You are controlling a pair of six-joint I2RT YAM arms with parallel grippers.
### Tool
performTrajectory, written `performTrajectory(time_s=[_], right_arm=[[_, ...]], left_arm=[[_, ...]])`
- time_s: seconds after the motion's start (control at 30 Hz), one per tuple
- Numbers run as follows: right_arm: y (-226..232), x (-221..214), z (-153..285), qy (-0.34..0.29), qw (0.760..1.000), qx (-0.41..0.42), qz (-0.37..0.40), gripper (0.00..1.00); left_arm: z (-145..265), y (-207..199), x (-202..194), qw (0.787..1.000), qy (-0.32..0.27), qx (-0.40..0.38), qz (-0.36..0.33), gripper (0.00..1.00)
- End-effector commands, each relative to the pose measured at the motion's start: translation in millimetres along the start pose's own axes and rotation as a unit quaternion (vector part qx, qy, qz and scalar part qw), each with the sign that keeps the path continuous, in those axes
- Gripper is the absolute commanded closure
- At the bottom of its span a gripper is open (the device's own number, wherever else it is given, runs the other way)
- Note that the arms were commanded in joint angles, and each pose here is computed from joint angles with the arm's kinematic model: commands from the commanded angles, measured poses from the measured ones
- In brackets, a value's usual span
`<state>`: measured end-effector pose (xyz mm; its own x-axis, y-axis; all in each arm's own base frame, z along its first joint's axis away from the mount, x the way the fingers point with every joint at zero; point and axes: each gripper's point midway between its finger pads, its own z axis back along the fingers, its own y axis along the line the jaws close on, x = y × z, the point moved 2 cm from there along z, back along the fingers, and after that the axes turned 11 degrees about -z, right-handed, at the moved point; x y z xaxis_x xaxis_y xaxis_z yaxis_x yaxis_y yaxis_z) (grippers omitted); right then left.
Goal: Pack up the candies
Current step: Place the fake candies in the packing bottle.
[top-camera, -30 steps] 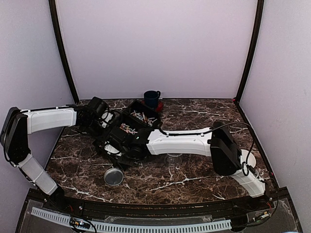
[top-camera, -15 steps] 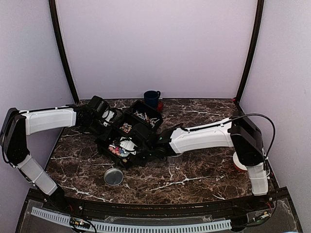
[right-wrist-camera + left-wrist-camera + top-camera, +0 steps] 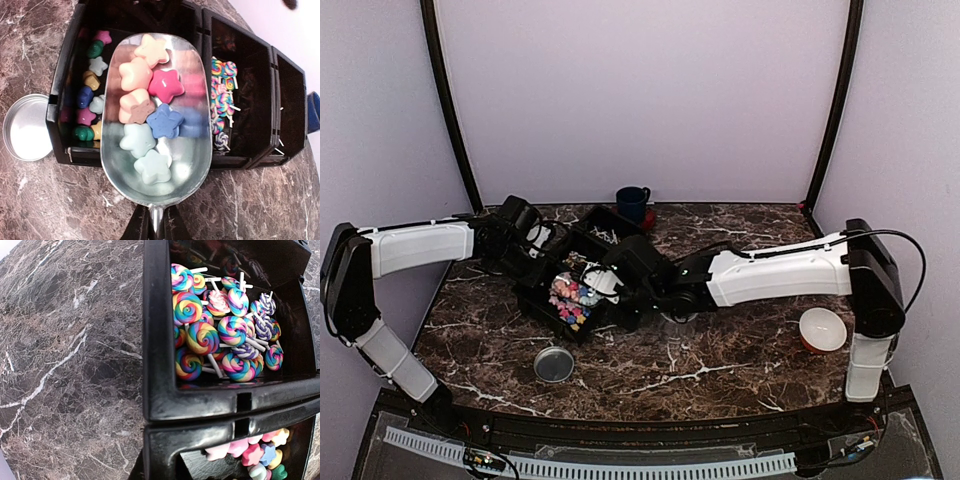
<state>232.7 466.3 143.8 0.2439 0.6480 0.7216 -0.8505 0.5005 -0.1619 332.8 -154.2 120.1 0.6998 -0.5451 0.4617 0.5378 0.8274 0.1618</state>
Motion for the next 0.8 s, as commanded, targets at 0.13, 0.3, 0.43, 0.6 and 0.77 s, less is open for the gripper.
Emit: performTrajectory(time_s=[0.13, 0.3, 0.43, 0.6, 0.77], right_arm=[[-33, 2, 43, -0.013, 0.999, -0.043, -0.004, 1.0], [-49, -10, 75, -0.005, 0.998, -0.063, -0.01, 1.0], [-63, -14, 111, -0.025, 0.996, -0.082, -0.031, 1.0], [-70, -27, 144, -0.086, 0.99, -0.089, -0.063, 1.0], [-73, -30, 161, -0.14, 0.982, -0.089, -0.088, 1.0]], left_arm=[[39, 10, 55, 0.991, -0.129, 0.003, 0.028, 1.0], [39, 10, 55, 0.991, -0.13, 0.0, 0.028, 1.0], [41, 9, 57, 0.991, -0.133, -0.005, 0.028, 1.0], [43, 8, 58, 0.99, -0.138, -0.01, 0.028, 1.0], [44, 8, 58, 0.99, -0.14, -0.012, 0.03, 1.0]])
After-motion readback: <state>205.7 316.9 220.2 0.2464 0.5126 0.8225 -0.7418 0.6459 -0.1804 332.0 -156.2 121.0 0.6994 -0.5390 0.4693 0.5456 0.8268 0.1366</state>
